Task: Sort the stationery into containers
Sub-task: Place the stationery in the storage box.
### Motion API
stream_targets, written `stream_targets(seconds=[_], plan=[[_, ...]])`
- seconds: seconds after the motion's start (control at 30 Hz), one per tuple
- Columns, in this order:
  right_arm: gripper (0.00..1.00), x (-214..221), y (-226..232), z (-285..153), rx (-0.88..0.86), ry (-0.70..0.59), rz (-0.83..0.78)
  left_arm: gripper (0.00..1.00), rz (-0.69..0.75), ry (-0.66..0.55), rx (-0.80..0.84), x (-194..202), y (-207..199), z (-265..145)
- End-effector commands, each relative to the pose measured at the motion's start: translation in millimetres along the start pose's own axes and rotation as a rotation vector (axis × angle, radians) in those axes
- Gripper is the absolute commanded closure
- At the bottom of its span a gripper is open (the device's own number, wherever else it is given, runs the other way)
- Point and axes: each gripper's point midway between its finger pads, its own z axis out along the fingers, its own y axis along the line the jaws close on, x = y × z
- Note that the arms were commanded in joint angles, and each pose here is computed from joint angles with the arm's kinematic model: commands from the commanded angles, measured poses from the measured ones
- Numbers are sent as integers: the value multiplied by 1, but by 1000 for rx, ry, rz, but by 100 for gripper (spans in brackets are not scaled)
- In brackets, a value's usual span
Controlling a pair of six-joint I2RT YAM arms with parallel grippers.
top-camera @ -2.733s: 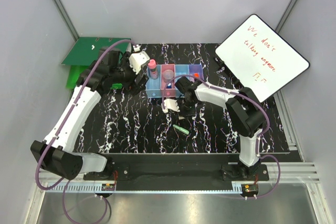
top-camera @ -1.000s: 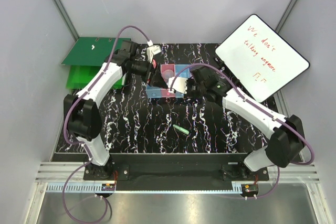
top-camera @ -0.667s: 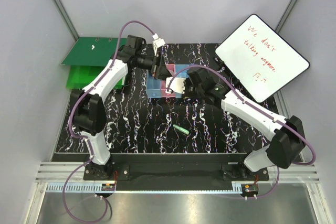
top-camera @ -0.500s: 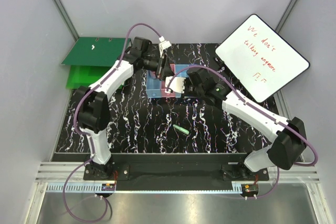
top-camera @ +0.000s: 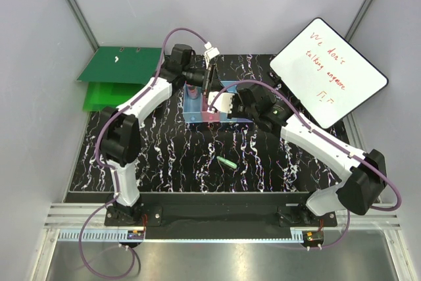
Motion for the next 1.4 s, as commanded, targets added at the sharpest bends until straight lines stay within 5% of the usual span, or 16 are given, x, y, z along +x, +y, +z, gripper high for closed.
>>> stream_targets(seconds=[0.0,0.27,0.37,0.5,0.83,0.9,1.07,1.13,1.17,1.27,1.37], plan=[[98,-24,-37,-20,120,-72,23,20,45,-19,68,-9,-10,7],[98,-26,-45,-23,152,-74,8,24,44,-10,78,-4,-8,16],[98,-28,-48,-24,160,-77,1,38,45,-7,80,-2,-8,18],[98,-30,-52,-25,172,-82,1,41,53,-11,77,-4,-8,18],[97,-30,-53,-27,177,-83,5,74,60,-26,50,-8,-3,20],[98,-30,-52,-26,176,-84,5,92,61,-29,48,-9,-3,20],[95,-30,-51,-25,171,-86,5,100,74,-43,42,-14,-3,21],[88,-30,-50,-25,169,-88,3,100,81,-46,46,-16,-5,21],[64,-30,-50,-24,168,-90,6,100,81,-47,45,-16,-5,20],[24,-29,-49,-24,171,-87,17,100,84,-50,41,-17,-6,20],[7,-28,-48,-28,176,-91,48,100,100,-49,27,-16,-5,17]])
